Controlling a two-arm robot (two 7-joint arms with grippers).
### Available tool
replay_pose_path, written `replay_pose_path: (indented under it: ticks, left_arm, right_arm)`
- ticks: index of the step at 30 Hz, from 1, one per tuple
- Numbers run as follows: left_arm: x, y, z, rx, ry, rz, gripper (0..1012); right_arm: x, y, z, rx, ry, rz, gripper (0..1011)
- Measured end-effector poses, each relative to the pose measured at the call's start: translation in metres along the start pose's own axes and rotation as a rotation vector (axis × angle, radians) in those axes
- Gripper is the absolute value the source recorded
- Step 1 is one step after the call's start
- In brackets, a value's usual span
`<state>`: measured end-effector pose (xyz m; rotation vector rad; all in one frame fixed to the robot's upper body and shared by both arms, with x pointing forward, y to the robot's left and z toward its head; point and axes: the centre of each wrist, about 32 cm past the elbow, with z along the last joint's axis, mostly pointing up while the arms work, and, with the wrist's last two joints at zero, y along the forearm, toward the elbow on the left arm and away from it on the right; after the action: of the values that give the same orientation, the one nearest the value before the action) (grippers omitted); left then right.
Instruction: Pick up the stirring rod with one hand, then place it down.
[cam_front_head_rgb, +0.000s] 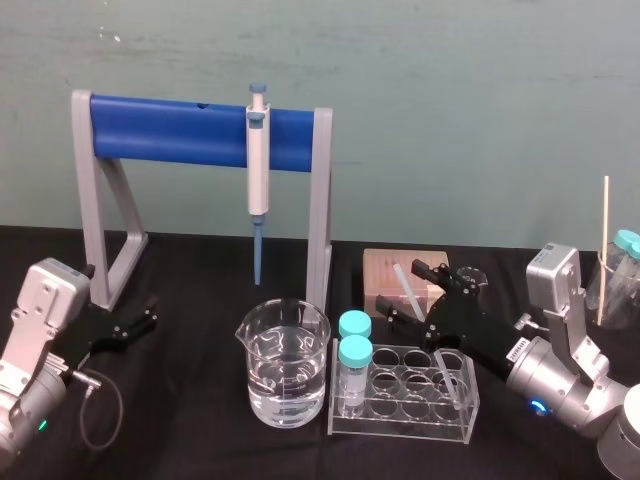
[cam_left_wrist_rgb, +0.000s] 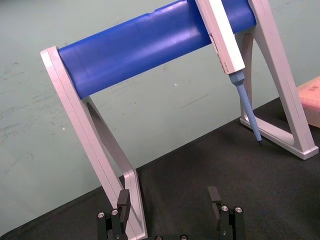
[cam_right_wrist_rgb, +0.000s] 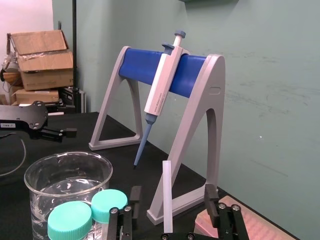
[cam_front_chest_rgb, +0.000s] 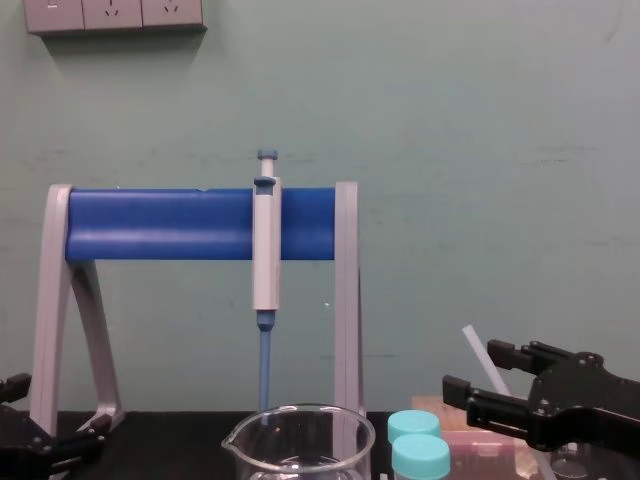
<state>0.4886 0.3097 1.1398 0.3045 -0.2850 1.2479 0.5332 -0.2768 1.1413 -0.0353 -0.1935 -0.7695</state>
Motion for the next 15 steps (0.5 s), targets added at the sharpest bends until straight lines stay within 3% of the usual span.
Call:
replay_pose_path:
  ticks: [15]
  left_arm:
    - [0.0,0.0,0.0,0.0,0.0,0.0,1000]
  right_arm:
    - [-0.0001,-0.0001,-0.0001,-0.001,0.0,0.001,362]
